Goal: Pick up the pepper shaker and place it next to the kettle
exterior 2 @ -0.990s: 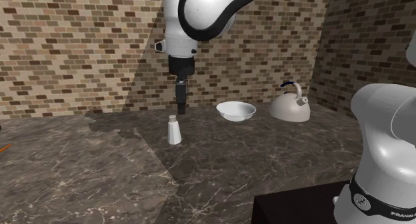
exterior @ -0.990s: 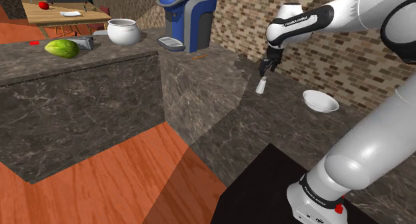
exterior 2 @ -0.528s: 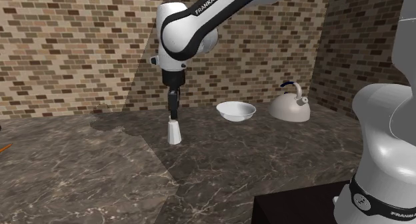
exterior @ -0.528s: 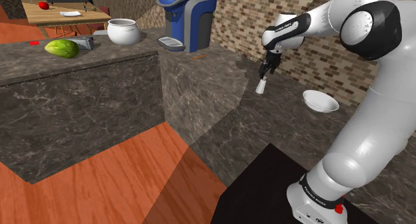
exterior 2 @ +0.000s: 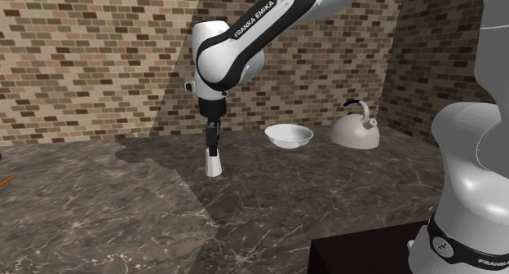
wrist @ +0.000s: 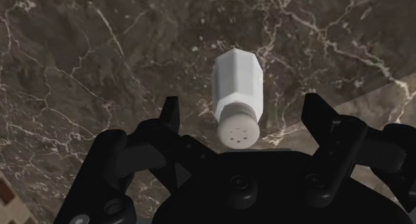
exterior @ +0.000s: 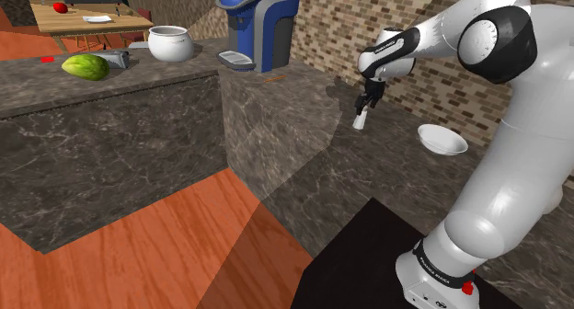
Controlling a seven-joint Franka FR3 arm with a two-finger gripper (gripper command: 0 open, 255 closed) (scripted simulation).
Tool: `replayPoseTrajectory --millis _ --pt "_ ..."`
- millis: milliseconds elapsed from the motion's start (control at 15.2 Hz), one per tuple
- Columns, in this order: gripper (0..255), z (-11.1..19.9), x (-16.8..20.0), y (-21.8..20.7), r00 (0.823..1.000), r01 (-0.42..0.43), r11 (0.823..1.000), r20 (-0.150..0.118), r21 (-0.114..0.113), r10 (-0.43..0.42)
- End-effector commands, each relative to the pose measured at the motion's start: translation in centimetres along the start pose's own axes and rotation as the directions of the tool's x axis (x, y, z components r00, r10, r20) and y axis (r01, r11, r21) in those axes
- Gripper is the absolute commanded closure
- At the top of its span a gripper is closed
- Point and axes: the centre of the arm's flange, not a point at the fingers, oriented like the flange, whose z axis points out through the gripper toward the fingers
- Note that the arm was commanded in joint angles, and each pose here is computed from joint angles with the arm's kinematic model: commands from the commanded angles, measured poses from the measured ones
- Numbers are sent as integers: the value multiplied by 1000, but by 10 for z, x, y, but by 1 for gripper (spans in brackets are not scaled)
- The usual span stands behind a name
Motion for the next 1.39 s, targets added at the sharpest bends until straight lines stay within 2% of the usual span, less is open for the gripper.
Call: replayPoseTrajectory --millis 0,330,396,990,1320 --pt "0 1 0 0 1000 0 1000 0 0 0" --pt "0 1 0 0 1000 0 1000 0 0 0" --pt "255 1 0 0 1000 0 1000 0 0 0" --pt "255 1 0 0 1000 0 1000 0 0 0" --pt "255 -25 1 3 1000 0 1000 0 0 0"
